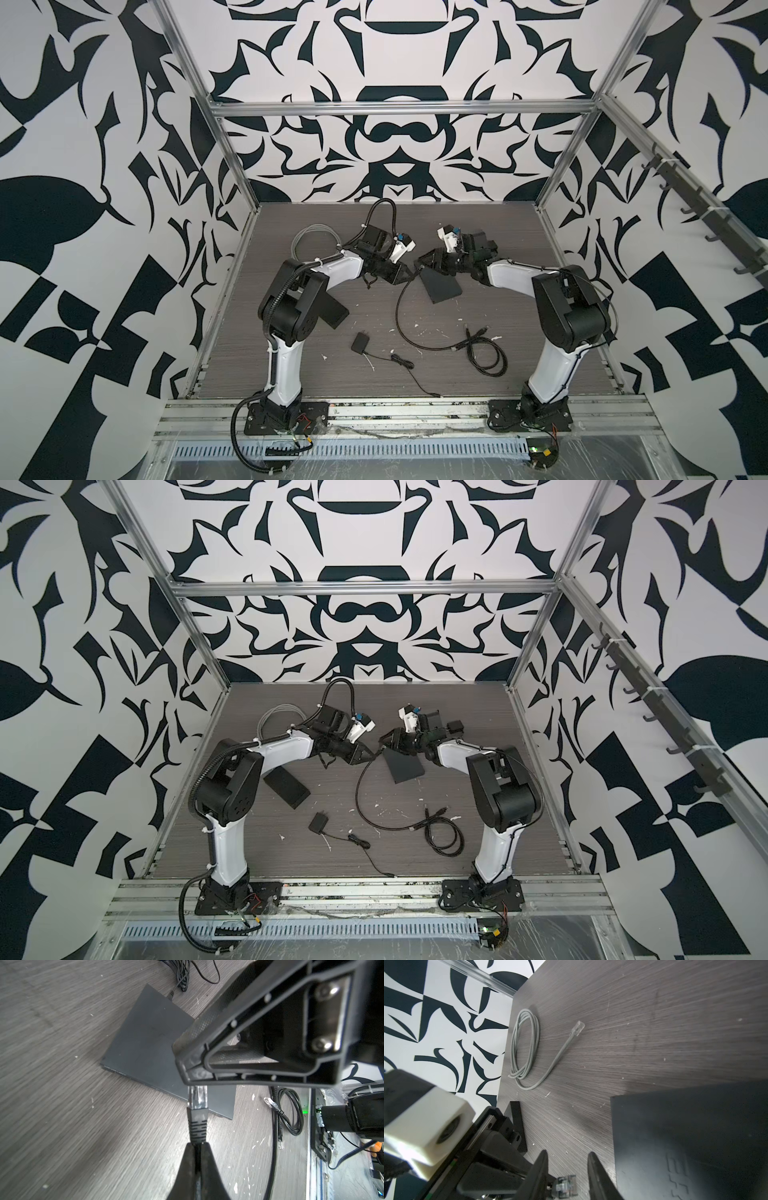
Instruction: Insert the plug into the switch port
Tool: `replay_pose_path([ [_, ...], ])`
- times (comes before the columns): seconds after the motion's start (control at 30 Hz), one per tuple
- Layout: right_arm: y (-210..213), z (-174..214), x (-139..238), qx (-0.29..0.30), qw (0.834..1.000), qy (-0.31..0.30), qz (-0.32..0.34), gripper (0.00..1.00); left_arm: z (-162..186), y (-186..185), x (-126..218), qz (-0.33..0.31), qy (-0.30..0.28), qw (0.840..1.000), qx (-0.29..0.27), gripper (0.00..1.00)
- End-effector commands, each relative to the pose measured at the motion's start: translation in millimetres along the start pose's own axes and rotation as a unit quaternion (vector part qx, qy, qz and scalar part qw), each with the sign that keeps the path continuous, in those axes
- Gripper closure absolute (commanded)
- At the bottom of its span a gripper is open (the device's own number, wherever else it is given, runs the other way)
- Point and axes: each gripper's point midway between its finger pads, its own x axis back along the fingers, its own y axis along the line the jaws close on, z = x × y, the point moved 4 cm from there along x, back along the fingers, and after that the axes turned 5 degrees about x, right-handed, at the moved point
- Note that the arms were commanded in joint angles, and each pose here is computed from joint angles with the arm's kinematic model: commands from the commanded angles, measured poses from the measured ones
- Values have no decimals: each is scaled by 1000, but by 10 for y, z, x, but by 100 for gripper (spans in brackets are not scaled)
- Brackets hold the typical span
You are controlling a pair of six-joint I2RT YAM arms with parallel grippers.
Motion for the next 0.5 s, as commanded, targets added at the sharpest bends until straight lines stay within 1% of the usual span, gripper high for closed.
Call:
replay_pose_path([
  [0.0,103,2,15,10,1000,3,-22,70,-55,-135,88,17,-9,1000,-18,97],
  [0.23,68,70,22,3,1000,17,-16,71,-78,-139,96,15,-14,1000,-18,97],
  [0.3,35,86,24,-3,1000,21,-11,69,-82,-144,101,16,-15,1000,-18,97],
  [0.37,4,89,41,-8,1000,20,-5,65,-94,-151,111,16,-18,1000,-19,97],
  [0.47,-31,84,78,-13,1000,16,1,66,-110,-163,118,17,-20,999,-20,97],
])
